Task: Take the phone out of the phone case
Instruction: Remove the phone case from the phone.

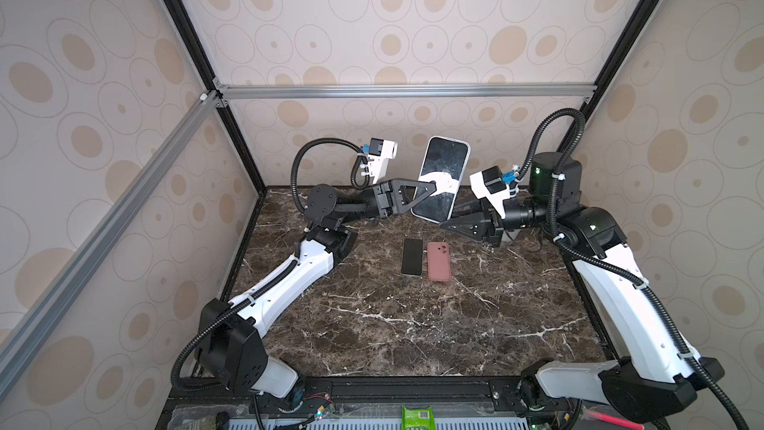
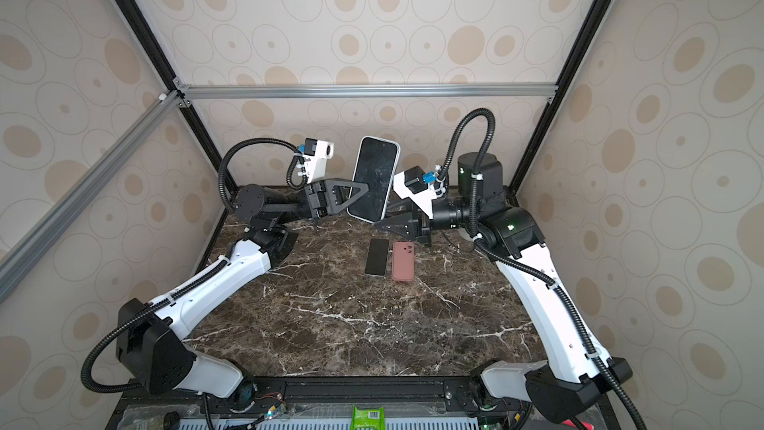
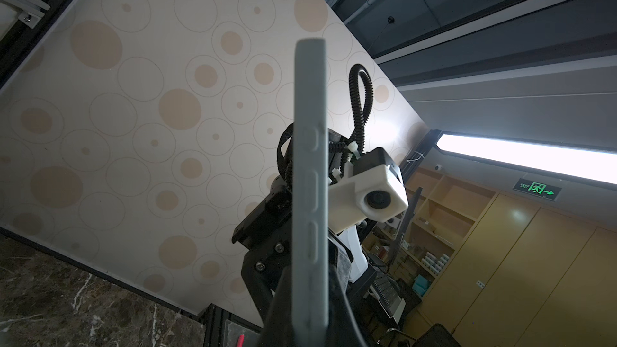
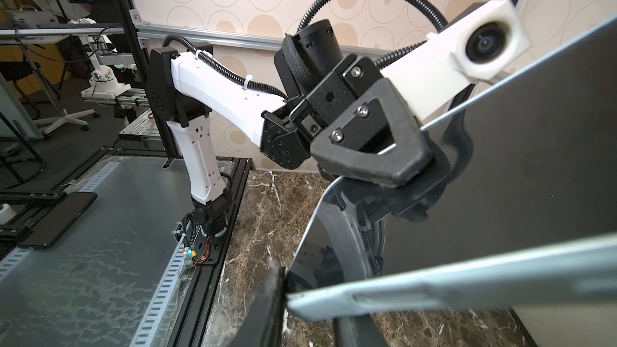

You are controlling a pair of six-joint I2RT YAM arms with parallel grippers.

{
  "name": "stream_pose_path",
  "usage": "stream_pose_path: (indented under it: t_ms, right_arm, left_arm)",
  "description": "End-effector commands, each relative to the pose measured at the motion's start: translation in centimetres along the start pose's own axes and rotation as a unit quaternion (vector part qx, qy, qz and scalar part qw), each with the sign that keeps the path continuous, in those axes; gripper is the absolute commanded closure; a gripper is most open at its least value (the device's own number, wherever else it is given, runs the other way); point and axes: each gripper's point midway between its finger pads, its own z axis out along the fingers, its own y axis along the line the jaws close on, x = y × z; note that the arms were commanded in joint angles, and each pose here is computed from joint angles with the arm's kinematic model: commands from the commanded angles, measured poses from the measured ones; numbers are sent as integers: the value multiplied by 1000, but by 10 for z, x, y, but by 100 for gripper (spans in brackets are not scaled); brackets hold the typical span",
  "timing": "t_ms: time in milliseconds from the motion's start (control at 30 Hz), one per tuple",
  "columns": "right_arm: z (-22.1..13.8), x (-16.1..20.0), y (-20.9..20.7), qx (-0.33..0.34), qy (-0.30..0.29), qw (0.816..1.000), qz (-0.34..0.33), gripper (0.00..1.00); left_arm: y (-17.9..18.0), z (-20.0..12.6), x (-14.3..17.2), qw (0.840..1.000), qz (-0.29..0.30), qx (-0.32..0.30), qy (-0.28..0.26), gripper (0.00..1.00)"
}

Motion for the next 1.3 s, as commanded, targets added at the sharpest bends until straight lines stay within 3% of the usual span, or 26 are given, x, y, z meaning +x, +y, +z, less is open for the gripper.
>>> stream_pose_path:
  t_ms: [0, 800, 1267]
  right_arm:
    - [-30, -95, 72, -89, -128, 956, -250, 74]
    - [-44, -113, 98, -140, -161, 929, -301, 70]
    - [-49, -114, 107, -148, -166, 924, -312, 85]
  left_arm:
    - [115, -17, 58, 977, -164, -127, 52, 100]
    - [114, -15, 98, 967, -206, -119, 87, 100]
    - [113, -13, 108, 966, -218, -108, 93, 100]
